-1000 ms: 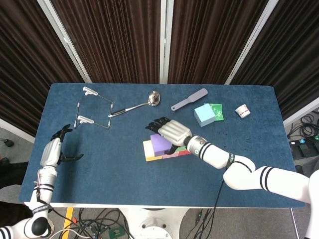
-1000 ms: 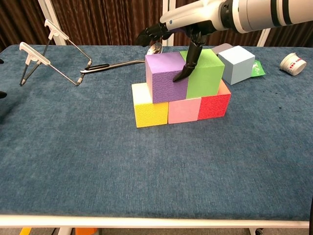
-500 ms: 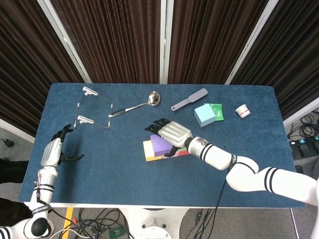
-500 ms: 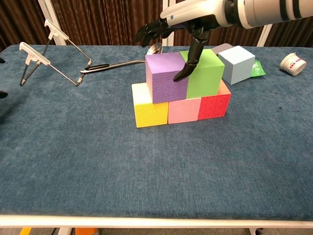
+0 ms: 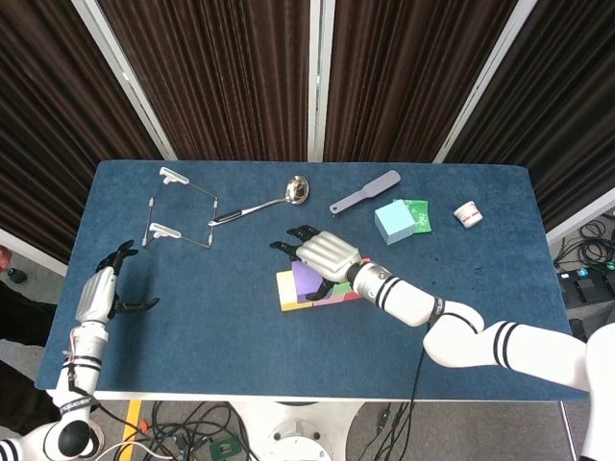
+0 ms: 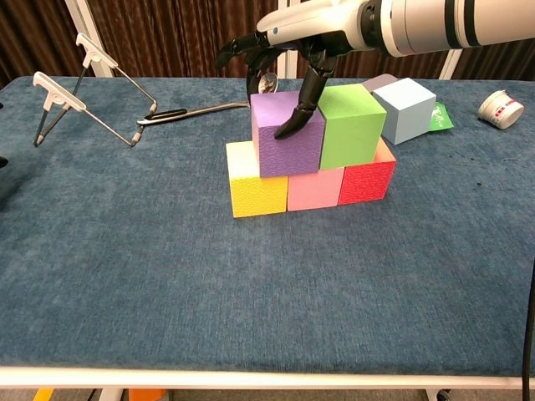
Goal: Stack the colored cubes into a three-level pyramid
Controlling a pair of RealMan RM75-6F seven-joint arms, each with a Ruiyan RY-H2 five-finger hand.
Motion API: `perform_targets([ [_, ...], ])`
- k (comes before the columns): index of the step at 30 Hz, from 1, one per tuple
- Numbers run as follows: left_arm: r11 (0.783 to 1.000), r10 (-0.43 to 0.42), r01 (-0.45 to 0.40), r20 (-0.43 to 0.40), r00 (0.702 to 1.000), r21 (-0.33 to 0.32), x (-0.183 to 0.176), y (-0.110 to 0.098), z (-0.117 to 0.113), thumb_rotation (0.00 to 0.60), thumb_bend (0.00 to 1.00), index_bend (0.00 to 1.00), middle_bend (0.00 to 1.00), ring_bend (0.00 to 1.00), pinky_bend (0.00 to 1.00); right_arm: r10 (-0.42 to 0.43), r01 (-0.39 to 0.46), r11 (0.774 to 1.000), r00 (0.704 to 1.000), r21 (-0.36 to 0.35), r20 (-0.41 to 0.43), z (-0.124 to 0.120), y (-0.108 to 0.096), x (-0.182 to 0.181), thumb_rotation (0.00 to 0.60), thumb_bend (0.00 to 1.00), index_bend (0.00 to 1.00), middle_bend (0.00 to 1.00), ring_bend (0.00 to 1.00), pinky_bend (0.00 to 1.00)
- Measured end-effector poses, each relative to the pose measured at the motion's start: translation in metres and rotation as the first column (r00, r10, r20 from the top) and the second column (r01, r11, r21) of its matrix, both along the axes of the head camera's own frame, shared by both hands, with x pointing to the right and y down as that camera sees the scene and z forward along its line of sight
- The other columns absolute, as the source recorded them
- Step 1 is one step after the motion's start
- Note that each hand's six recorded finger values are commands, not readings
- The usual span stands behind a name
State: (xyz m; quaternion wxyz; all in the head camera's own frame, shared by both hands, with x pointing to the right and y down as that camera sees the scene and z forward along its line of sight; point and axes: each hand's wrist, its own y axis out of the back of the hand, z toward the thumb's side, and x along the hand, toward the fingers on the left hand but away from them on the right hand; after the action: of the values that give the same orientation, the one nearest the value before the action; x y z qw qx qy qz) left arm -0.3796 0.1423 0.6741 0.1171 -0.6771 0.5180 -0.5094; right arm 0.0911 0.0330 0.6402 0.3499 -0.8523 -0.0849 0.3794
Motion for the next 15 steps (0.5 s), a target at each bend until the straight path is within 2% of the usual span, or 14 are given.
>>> perform_targets([
  [15, 1.000, 0.001, -0.001, 0.005, 1.000, 0.003, -0.0011, -0.0002, 0.0007, 0.600, 0.09, 0.07, 0.16, 0.04, 0.07, 0.009, -0.009, 1.000, 1.000, 0.015, 0.017, 0.0002, -0.0042, -0.0043, 0.600, 0.13, 0.00, 0.40, 0.00, 0.00],
])
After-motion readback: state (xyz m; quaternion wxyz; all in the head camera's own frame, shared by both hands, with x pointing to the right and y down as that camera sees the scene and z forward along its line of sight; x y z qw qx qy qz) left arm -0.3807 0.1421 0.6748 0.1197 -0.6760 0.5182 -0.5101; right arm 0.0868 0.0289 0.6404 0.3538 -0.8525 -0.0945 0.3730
